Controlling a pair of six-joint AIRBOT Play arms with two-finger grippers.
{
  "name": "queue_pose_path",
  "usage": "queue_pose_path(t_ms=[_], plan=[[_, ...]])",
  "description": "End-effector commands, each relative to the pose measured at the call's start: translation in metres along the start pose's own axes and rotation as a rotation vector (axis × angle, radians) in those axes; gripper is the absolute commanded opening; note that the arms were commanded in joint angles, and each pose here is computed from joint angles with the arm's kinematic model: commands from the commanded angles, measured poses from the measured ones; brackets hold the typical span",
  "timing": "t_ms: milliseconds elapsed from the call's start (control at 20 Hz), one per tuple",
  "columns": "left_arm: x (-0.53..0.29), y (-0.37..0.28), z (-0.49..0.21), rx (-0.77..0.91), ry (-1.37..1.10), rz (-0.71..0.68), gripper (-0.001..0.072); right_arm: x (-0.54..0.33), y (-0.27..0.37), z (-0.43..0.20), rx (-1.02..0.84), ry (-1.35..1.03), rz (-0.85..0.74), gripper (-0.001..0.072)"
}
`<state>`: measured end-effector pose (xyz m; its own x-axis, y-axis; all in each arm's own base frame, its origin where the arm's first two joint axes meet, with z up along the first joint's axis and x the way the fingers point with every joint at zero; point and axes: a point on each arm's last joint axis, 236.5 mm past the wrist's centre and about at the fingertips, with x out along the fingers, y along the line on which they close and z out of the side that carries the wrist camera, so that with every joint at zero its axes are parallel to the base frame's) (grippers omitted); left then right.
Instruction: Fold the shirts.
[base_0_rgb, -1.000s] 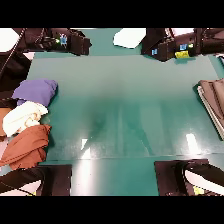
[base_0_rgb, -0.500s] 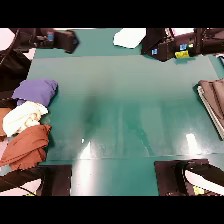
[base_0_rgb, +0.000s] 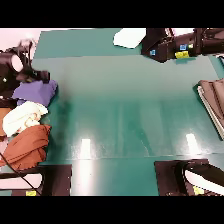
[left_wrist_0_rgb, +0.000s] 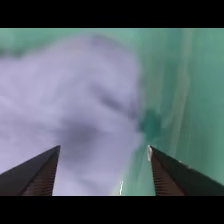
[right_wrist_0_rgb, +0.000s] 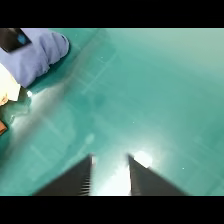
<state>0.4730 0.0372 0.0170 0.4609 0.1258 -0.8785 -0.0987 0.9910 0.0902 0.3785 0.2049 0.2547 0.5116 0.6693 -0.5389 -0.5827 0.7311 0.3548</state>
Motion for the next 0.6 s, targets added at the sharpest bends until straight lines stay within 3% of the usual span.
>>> queue_pose_path(t_ms=[0, 100, 150, 200, 250, 400, 550], plan=[[0.056, 0.023, -0.043, -0.036, 0.135, 0.034, 0.0648, 0.0, 0.0, 0.0, 0.0, -0.001, 0.0, 0.0319], [0.063, 0.023, -0.047, -0.035, 0.15, 0.034, 0.0645, 0.0, 0.0, 0.0, 0.0, -0.001, 0.0, 0.0319], [0.061, 0.023, -0.045, -0.035, 0.145, 0.034, 0.0523, 0.0, 0.0, 0.0, 0.0, -0.001, 0.0, 0.0318], [0.058, 0.024, -0.041, -0.035, 0.139, 0.035, 0.0208, 0.0, 0.0, 0.001, 0.0, -0.003, -0.001, 0.0317], [0.049, 0.025, -0.033, -0.029, 0.118, 0.036, 0.0031, 0.0, -0.001, 0.003, 0.0, -0.011, -0.003, 0.0316], [-0.019, 0.031, 0.029, -0.016, -0.078, 0.035, 0.0024, -0.002, -0.001, 0.011, -0.005, -0.042, -0.011, 0.0308], [-0.16, 0.021, 0.095, 0.036, -0.409, 0.02, 0.0023, -0.02, 0.0, 0.035, -0.033, -0.11, -0.031, 0.0307]])
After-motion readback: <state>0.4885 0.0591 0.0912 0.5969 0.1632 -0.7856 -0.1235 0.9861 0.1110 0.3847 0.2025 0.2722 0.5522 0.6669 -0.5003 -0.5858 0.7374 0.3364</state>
